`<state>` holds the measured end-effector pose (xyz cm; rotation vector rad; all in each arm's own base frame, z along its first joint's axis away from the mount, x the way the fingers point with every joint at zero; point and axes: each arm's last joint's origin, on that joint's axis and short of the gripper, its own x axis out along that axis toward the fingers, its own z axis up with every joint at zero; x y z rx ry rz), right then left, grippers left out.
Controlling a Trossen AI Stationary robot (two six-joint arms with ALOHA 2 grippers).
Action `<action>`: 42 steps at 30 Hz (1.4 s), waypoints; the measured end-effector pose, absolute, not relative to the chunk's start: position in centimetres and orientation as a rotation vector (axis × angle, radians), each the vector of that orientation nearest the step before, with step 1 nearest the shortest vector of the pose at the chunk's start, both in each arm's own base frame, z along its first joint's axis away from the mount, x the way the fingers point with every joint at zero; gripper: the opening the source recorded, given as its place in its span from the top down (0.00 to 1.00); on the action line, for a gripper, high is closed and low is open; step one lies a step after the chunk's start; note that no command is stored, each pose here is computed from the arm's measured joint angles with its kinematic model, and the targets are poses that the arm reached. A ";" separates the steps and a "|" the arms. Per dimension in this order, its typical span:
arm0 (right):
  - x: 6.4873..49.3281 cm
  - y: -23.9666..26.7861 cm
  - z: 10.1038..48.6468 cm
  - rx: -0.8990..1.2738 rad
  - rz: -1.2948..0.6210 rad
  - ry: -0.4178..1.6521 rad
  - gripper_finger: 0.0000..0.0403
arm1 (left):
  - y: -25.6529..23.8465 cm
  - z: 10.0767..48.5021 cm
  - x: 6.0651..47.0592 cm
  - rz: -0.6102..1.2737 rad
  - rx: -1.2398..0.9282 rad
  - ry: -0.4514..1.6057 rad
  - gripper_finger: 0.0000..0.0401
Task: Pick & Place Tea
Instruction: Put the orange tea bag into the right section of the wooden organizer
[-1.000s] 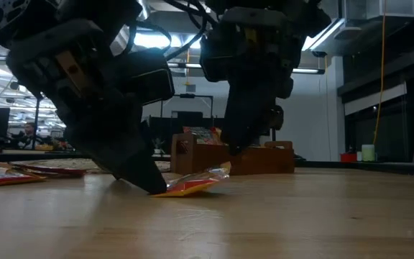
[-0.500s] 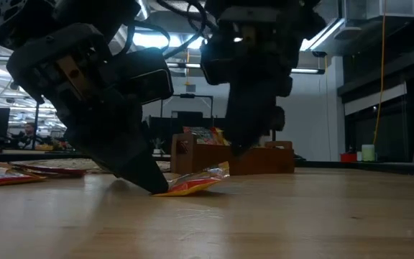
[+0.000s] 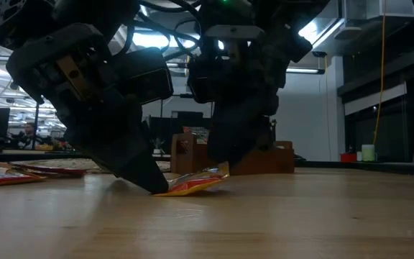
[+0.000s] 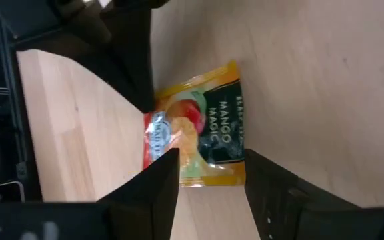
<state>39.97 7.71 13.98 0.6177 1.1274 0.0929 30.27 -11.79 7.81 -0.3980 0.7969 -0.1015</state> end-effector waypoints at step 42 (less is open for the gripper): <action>38.8 6.3 15.3 0.459 0.043 1.169 0.99 | -11.6 9.7 30.1 -0.172 -0.371 0.756 0.97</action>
